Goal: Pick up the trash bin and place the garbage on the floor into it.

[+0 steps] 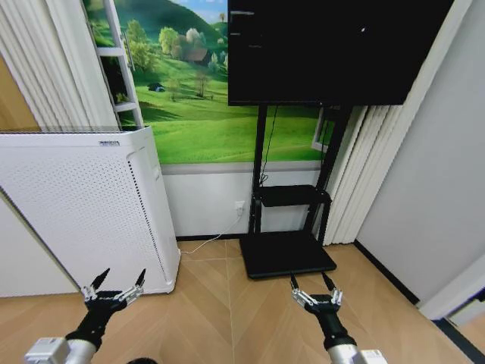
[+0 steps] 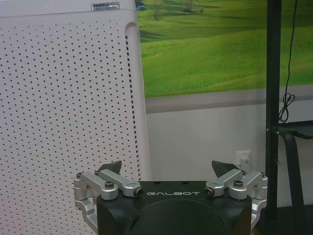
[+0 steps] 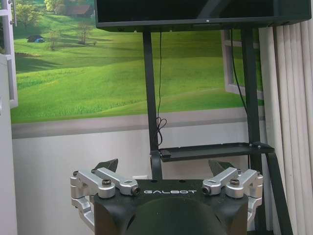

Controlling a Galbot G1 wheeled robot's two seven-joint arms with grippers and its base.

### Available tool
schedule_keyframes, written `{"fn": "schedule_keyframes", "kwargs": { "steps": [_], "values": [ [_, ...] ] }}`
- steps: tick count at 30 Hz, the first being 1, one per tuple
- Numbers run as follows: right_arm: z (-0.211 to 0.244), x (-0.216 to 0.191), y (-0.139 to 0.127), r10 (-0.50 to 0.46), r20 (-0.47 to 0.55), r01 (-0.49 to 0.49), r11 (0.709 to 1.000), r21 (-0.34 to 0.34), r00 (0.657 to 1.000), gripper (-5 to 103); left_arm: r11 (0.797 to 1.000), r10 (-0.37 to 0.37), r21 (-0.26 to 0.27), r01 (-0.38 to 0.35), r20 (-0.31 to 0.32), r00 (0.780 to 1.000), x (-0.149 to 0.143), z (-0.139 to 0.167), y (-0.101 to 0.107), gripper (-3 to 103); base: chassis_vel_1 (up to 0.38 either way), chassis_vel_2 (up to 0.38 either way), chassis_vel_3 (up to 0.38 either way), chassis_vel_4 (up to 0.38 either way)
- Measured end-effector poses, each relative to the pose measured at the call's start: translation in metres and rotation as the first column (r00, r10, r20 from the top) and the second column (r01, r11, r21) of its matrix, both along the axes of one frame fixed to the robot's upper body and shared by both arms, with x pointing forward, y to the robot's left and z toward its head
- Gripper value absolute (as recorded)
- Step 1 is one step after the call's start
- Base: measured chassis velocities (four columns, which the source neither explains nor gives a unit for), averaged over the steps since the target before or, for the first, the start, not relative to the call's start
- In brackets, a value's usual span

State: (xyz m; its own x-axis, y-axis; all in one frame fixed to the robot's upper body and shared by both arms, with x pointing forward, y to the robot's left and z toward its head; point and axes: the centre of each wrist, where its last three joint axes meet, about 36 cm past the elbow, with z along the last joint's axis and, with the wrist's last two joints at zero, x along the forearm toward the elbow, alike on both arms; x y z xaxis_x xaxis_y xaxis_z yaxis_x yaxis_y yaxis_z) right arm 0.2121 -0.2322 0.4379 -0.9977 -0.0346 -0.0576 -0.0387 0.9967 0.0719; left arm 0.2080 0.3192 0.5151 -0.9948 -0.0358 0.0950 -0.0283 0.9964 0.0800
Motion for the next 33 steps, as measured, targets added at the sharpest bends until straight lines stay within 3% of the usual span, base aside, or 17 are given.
{"fn": "schedule_keyframes", "kwargs": {
  "steps": [33],
  "values": [
    [0.0000, 0.0000, 0.0000, 0.000, 0.000, 0.000, 1.000, 0.000, 1.000, 100, 1.000, 0.000, 0.000, 0.000, 0.000, 1.000, 0.0000, 0.0000, 0.0000, 100, 0.000, 0.000, 0.000, 0.000]
  ]
}}
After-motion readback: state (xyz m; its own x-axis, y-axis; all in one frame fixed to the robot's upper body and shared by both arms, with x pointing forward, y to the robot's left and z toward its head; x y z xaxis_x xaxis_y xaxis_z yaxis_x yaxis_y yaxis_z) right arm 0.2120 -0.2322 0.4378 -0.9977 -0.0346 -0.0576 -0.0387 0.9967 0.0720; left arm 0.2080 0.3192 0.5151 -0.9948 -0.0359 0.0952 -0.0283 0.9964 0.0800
